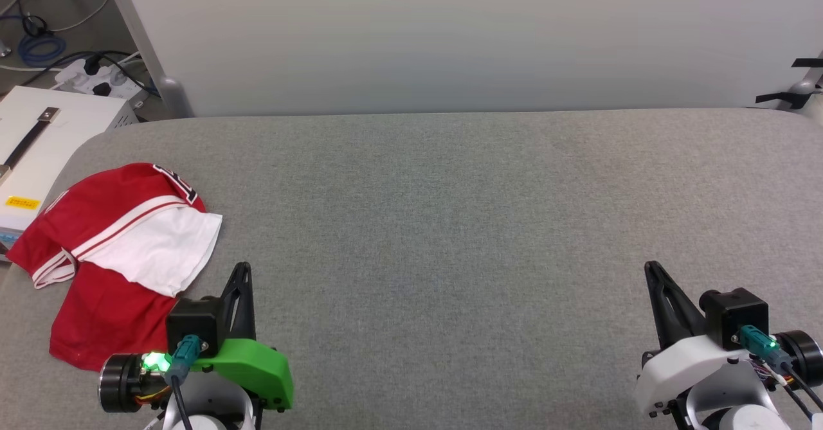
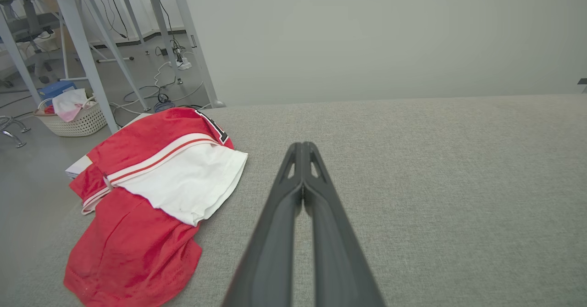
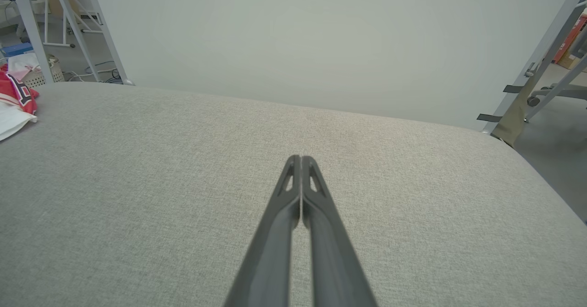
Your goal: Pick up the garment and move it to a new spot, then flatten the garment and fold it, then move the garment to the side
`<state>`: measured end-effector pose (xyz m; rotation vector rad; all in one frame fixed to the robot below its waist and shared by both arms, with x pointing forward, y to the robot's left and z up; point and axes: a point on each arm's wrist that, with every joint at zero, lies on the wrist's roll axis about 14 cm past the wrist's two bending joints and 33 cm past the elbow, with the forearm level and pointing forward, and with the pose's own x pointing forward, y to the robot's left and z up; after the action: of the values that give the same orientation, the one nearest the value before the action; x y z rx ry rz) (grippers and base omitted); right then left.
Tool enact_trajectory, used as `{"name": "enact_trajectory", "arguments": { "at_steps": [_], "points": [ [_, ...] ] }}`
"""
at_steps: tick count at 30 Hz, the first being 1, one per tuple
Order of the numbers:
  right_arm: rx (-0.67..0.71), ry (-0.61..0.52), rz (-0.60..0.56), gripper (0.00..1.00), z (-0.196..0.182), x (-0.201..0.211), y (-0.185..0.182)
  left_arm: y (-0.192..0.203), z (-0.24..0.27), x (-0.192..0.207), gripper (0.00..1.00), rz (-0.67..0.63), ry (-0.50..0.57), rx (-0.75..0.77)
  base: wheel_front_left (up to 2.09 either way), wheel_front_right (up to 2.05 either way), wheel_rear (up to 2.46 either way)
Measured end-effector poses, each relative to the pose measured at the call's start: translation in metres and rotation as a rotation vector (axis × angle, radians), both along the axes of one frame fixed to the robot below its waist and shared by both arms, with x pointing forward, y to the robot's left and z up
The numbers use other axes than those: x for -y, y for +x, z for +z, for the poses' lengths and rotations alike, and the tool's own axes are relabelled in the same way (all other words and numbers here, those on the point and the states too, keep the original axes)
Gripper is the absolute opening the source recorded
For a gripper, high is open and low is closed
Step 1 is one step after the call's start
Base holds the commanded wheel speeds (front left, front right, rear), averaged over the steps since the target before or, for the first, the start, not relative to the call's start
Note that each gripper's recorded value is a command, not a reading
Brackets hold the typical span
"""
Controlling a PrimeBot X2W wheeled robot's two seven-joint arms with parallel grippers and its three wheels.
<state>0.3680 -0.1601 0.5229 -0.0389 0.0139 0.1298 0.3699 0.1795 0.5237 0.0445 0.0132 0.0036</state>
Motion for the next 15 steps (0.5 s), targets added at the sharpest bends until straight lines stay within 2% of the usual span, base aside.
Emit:
{"name": "enact_trajectory", "arguments": {
  "at_steps": [15],
  "points": [
    [0.000, 0.000, 0.000, 0.00, 0.0000, -0.0001, 0.0000, 0.0000, 0.0000, -0.0001, 0.00, 0.000, 0.000, 0.000, 0.00, 0.00, 0.00]
  ]
}}
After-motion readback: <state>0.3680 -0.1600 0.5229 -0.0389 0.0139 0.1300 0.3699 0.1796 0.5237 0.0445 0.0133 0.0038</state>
